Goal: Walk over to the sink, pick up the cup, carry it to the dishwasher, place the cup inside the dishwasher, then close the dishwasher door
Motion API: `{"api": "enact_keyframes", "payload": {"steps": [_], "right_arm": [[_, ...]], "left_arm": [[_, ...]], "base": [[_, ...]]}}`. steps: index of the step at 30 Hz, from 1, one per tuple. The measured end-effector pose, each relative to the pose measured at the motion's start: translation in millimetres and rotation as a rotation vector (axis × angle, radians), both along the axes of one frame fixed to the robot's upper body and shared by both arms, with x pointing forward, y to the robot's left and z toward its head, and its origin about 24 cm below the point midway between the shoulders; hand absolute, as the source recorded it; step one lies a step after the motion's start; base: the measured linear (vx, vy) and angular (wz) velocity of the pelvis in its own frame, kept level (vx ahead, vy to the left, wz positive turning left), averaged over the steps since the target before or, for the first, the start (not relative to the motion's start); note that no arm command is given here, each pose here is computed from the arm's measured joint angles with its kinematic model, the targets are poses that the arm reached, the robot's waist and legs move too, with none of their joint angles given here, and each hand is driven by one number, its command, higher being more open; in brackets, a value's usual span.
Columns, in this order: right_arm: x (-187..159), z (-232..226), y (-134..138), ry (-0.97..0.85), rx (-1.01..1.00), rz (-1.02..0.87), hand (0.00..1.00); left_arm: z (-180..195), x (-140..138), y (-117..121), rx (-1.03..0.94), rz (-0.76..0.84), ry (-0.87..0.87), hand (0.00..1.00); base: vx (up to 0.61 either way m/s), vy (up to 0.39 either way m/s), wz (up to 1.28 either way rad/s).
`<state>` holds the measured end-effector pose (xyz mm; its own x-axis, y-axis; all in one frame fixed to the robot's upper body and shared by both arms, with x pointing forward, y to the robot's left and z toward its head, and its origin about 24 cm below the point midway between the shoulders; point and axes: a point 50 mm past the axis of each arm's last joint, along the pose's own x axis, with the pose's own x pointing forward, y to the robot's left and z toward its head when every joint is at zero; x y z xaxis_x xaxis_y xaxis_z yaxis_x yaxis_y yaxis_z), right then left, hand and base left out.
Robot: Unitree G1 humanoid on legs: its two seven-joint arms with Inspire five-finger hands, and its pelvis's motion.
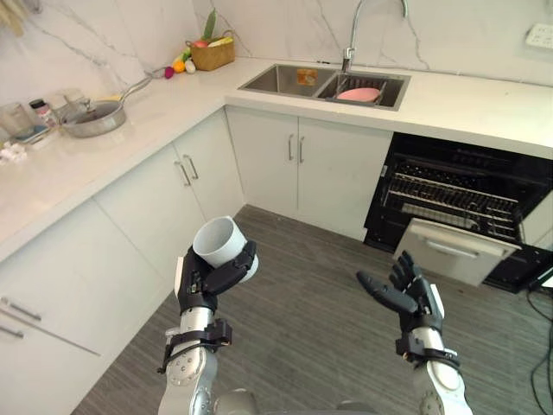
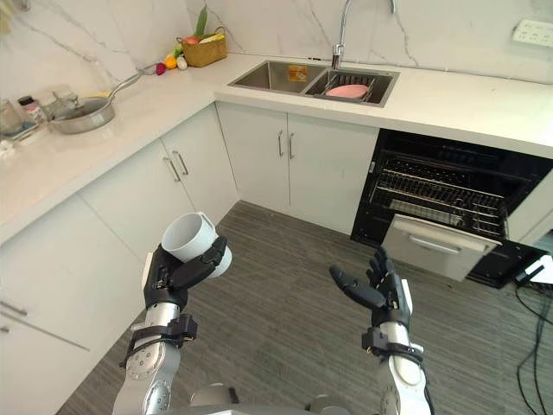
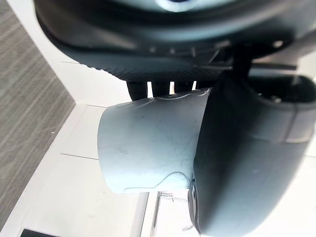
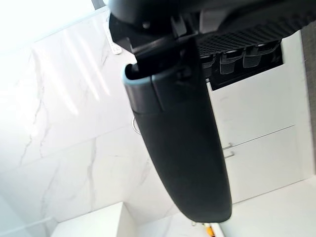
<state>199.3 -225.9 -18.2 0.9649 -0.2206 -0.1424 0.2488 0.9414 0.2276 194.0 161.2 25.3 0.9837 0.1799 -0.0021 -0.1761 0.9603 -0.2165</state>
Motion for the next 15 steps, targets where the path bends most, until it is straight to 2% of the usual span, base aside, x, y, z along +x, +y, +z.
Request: {"api": "enact_keyframes", "payload": {"steps": [3, 6, 10, 15], "right_arm": [[8, 4, 8, -0.015, -0.006, 0.034, 1.00], [-7, -11, 11, 0.056, 0.005, 0.028, 1.00], [-16, -21, 2, 0.104, 0.024, -0.084, 1.00], [-14, -30, 32, 0.131, 0.091, -0.032, 1.00]], "left_arm": [[14, -7, -1, -0.016, 0.011, -0.054, 0.00], [20, -10, 4, 0.002, 0.021, -0.097, 0.00], [18, -5, 6, 0.026, -0.025, -0.102, 0.00], [20, -5, 12, 0.081, -0.040, -0.103, 0.00]], "base": [[0.53, 0.059, -0.51], [0.59, 0.145, -0.43], [0.60, 0.175, 0.23], [0.44, 0.091, -0.08]]}}
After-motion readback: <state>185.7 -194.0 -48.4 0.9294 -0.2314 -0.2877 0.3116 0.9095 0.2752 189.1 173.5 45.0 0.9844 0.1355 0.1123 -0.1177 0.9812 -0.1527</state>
